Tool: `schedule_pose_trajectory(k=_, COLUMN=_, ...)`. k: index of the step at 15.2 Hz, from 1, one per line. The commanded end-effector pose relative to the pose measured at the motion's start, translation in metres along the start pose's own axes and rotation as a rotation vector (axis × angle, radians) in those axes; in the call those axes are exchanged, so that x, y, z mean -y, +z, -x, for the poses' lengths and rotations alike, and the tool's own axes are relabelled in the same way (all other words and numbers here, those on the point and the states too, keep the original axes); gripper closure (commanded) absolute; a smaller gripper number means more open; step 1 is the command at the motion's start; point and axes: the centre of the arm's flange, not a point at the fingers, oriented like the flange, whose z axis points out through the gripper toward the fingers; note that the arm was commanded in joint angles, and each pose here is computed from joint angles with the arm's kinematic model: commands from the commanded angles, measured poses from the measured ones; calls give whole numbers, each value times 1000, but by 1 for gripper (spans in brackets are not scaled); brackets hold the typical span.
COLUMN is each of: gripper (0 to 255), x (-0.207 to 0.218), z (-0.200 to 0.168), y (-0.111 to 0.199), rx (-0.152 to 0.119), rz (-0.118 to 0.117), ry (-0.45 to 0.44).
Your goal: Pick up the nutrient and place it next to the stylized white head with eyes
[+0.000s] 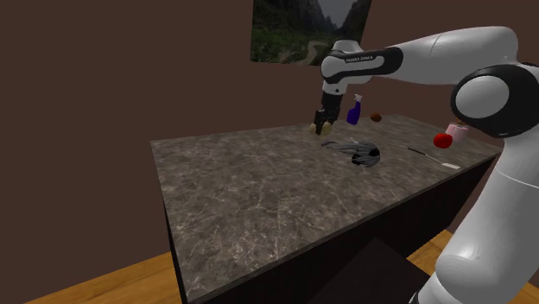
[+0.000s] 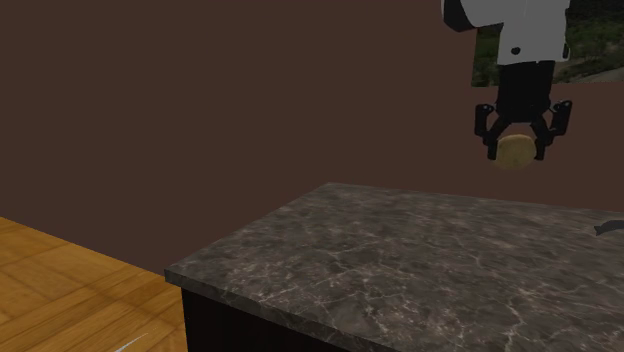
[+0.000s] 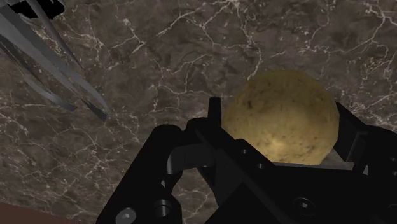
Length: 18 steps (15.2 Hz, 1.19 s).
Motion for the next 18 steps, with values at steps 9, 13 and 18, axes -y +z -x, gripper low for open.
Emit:
schedule_pose_trajectory(k=9, gripper=255, x=-7, z=1, y=48, rx=0, rz=0, ry=-1)
schedule_pose_trajectory(k=13, gripper=255, x=-7, z=1, y=69, rx=0, rz=0, ry=-1)
schedule_pose_trajectory(k=18, gripper=255, x=-6, z=2, y=95, rx=0, rz=0, ry=-1)
